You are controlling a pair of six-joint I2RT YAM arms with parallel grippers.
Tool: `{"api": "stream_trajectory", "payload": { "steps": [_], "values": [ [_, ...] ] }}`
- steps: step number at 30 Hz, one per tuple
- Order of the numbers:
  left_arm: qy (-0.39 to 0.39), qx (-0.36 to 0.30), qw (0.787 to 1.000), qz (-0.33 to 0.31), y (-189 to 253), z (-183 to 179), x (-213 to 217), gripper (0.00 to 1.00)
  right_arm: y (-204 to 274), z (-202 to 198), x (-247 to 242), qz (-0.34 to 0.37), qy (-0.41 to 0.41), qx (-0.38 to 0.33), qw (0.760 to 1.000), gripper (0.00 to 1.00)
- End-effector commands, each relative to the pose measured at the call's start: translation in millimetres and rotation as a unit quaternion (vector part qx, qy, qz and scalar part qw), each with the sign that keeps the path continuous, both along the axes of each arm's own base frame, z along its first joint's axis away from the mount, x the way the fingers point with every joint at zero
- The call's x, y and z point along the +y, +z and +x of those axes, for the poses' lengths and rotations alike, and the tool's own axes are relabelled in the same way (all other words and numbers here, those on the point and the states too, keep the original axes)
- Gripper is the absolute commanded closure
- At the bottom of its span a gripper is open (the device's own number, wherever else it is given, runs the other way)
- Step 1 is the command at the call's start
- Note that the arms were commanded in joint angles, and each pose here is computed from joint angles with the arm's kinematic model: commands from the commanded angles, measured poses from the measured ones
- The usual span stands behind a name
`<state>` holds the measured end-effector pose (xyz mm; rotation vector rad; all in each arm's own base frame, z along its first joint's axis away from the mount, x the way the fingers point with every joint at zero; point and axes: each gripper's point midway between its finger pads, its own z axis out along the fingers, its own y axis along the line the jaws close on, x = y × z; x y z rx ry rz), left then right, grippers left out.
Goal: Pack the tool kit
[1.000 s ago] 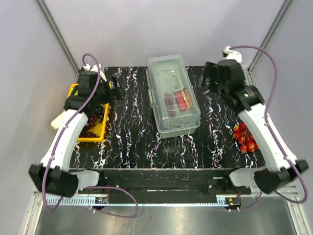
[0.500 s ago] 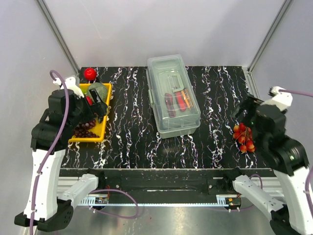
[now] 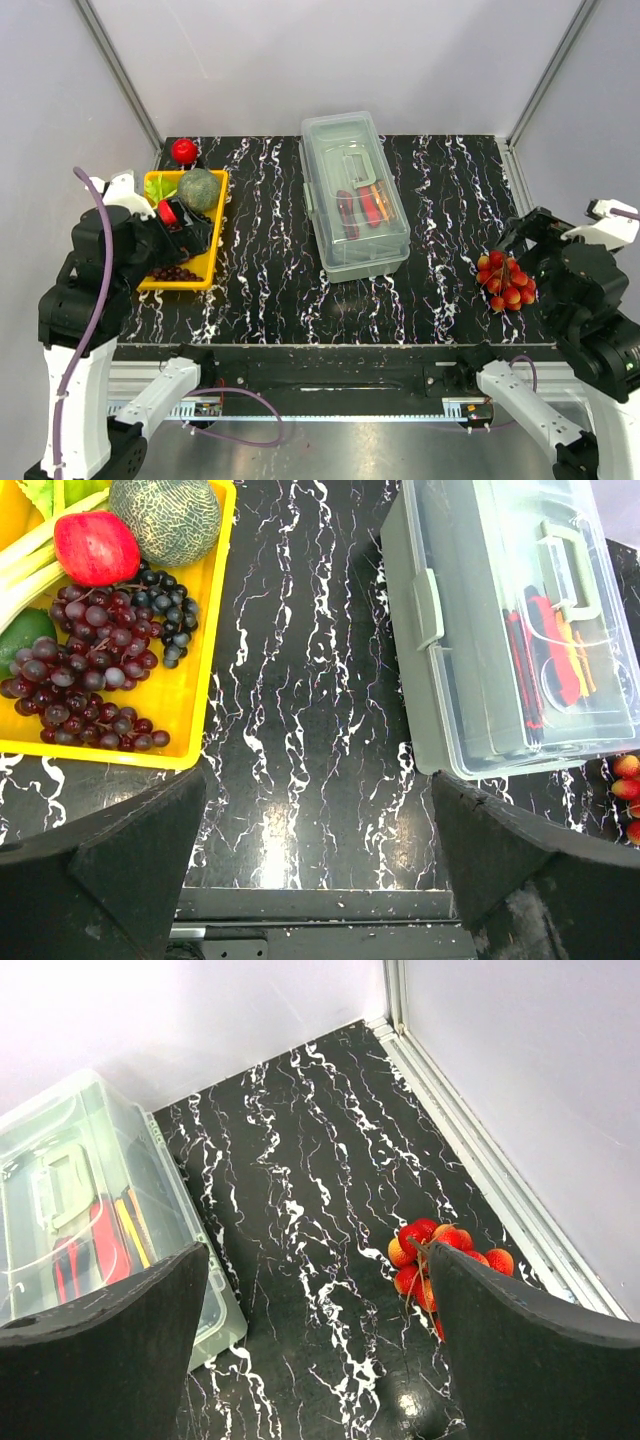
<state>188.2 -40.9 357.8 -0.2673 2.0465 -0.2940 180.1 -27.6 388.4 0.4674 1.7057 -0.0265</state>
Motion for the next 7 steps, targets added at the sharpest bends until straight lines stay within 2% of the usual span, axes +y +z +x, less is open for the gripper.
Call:
{"api": "stream_trajectory", "payload": {
  "steps": [1,7],
  "values": [
    [0.009,-0.019,1.0,-0.01,14.7,2.6,0.4,0.01,16.5,-11.0,-9.2,0.001,-0.009,-0.03,1.0,0.05],
    [0.01,-0.025,1.0,-0.013,19.2,3.1,0.4,0.01,16.9,-11.5,-7.9,0.008,-0.006,-0.036,0.999,0.05]
  ]
}}
